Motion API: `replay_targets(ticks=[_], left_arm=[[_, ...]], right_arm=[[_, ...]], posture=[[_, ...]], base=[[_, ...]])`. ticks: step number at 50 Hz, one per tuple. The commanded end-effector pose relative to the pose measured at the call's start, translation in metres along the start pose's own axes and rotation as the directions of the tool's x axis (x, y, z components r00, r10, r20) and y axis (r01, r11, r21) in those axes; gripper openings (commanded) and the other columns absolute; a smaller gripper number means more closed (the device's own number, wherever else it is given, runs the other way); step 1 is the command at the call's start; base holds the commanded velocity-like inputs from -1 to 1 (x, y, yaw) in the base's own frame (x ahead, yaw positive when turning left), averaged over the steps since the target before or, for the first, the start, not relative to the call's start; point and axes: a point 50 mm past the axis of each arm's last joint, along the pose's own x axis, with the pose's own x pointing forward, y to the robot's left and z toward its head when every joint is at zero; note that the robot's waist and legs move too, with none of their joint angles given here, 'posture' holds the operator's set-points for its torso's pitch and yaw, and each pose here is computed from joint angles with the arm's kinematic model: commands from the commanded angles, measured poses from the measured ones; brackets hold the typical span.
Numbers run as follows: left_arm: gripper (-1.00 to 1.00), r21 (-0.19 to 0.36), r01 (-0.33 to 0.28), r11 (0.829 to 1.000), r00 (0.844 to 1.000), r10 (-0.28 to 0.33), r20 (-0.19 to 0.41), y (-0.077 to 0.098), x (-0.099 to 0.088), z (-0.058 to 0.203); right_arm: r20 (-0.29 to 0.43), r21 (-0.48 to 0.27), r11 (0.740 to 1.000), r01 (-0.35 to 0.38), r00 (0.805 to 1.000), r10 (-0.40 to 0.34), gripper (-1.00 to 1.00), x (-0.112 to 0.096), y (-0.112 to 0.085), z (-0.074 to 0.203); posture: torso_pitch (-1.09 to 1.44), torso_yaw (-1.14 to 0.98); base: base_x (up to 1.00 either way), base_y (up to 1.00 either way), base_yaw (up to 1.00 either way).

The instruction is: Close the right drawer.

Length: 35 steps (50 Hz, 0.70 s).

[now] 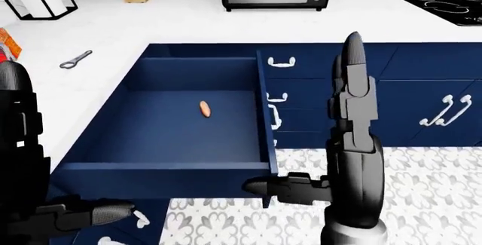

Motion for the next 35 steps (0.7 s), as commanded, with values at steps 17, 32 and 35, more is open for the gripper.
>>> replay_targets(ticks=[17,32,35], left_arm=[[1.0,-0.002,0.003,1.0,0.998,-0.003,0.062,0.0,0.001,0.01],[1.0,-0.005,0.003,1.0,0.998,-0.003,0.059,0.001,0.002,0.01],[1.0,-0.006,0.003,1.0,0.998,-0.003,0.058,0.001,0.002,0.01]], right_arm=[[0.048,-0.127,0.986,0.112,0.993,-0.106,1.0,0.009,-0.047,0.013],[-0.122,-0.152,0.978,0.146,0.979,-0.165,1.0,0.03,-0.072,-0.08],[-0.163,-0.149,0.978,0.146,0.972,-0.17,1.0,0.031,-0.071,-0.106]], posture=[[0.0,0.0],[0.0,0.0],[0.0,0.0]], base=[[0.0,0.0,0.0],[0.0,0.0,0.0],[0.0,0.0,0.0]])
